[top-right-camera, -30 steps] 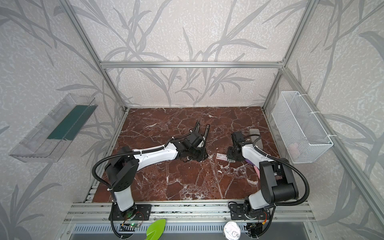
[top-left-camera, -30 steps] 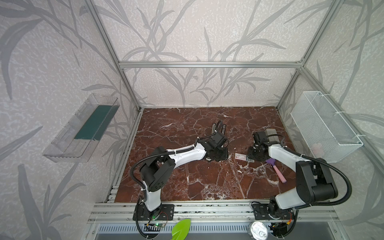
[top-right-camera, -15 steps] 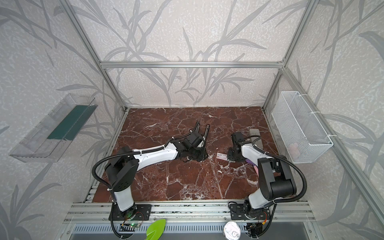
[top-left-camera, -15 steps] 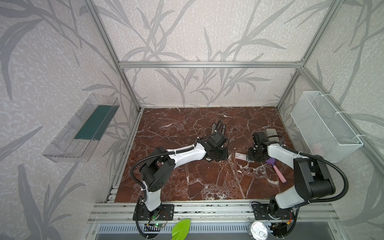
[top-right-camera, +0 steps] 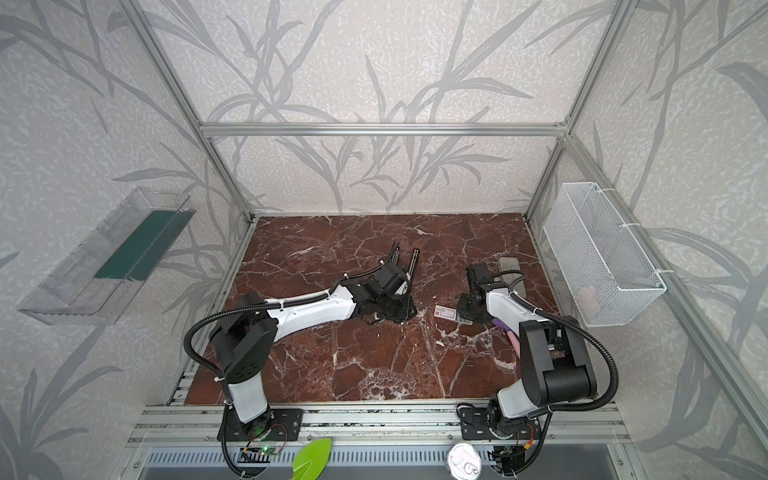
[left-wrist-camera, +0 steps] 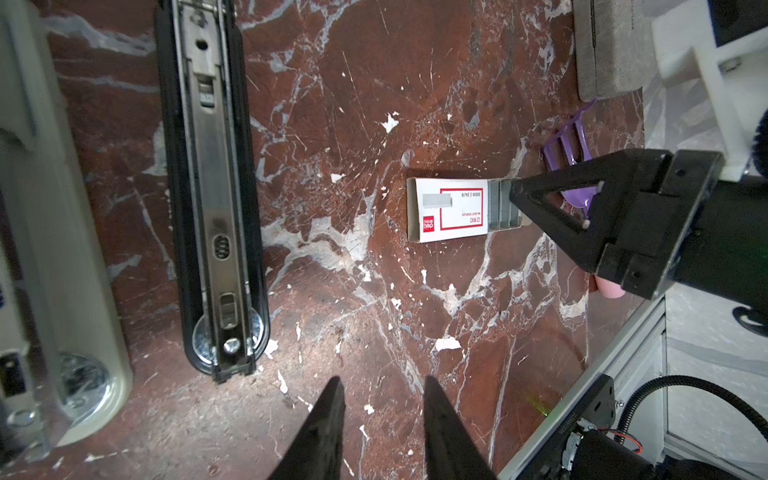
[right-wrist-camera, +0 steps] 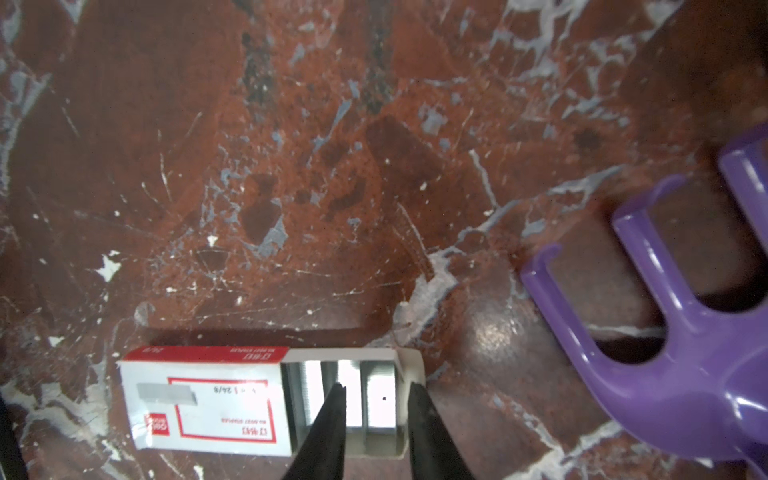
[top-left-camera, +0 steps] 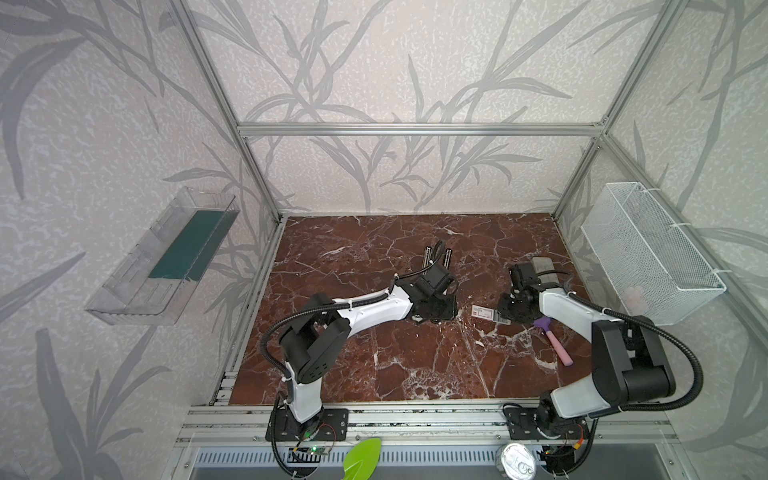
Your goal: Load the staples into the stapler
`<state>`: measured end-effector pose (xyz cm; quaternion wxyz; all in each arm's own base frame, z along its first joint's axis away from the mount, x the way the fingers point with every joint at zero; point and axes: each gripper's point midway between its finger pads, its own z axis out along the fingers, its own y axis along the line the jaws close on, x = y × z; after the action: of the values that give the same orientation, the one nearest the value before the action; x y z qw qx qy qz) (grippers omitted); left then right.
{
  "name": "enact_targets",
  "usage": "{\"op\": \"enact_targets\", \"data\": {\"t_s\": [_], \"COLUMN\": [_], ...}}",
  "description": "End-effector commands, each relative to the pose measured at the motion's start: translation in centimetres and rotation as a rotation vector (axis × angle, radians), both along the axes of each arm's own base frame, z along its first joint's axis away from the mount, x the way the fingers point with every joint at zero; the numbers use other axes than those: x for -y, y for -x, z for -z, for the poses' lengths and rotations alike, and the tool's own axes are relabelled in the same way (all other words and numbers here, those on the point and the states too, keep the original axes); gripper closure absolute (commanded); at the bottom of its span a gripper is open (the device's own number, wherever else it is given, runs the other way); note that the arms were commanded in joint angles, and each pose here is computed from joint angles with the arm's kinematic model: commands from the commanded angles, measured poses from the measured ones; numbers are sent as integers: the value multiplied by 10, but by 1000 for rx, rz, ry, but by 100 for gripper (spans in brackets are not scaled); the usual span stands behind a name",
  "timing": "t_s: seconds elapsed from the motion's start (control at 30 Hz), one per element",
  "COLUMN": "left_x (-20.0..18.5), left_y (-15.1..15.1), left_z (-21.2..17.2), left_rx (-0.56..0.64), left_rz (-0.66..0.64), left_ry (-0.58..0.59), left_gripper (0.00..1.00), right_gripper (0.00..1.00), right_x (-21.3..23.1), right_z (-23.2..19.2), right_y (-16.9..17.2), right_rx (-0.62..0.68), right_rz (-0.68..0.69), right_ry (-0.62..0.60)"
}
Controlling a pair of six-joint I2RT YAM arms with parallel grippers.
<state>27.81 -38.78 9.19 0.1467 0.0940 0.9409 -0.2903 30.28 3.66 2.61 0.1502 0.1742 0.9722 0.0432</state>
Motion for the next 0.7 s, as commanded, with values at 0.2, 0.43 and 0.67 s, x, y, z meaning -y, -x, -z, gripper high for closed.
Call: {"op": "enact_targets", "data": {"t_s": [0.2,0.43,0.67], "left_x": [7,7,6], "left_y": [-1,-2,-2], "left_z": [-19,-19,-20], "left_rx": [23,23,27], "left_rz": [2,4,1], "left_ry": [36,35,36], "left_gripper": [66,66,66], "right_gripper": [79,88,88], "right_x": [5,5,3], "right_z": [5,12,19], "right_y": [9,10,11], "right_rx": [-22,-39,-57], "right_rz": [14,12,11], "right_ry": [-5,-12,-21]}}
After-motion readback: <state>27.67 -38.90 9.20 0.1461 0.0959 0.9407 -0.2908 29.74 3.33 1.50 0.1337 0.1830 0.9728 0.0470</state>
